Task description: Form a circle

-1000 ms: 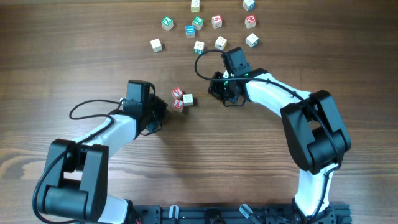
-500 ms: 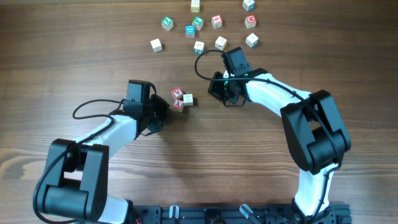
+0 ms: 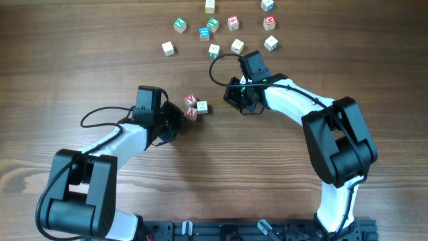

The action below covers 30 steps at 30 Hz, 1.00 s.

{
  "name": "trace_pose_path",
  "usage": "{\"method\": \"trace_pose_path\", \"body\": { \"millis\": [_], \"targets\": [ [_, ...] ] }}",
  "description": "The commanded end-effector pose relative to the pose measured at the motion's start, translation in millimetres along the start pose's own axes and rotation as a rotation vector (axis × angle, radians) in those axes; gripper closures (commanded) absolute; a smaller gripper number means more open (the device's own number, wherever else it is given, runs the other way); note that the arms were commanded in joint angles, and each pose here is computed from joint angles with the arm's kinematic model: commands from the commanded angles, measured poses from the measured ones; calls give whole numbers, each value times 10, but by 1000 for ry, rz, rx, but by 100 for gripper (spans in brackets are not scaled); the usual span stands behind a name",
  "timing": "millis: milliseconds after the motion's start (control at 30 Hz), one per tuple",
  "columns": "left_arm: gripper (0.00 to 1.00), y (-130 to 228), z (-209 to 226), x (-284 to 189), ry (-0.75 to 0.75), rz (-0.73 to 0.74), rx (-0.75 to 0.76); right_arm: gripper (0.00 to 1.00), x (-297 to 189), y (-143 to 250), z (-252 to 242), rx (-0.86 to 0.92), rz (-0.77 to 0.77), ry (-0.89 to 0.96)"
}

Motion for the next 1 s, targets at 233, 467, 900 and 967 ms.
{"method": "trace_pose_path", "body": {
  "millis": [233, 467, 900, 967],
  "targets": [
    [96, 13, 56, 38, -12, 6, 3, 94, 79, 54, -99, 5, 16, 33],
    [96, -5, 58, 37, -15, -7, 3, 94, 79, 54, -99, 4, 16, 33],
    [96, -31, 43, 37, -8, -26, 7, 94, 79, 55, -99, 5, 16, 33],
    [96, -35, 41, 37, -8, -28, 8, 94, 79, 55, -100, 5, 16, 33]
  ]
}}
Point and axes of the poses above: each gripper's point midway between its finger pads, its own x axis out along the fingers, its own z axis along the line the jaws close on, y = z × x, the point moved 4 cm from there along -x, back along the fingers, and after that the axes turned 11 degrees about -x, right-handed, at the moved point
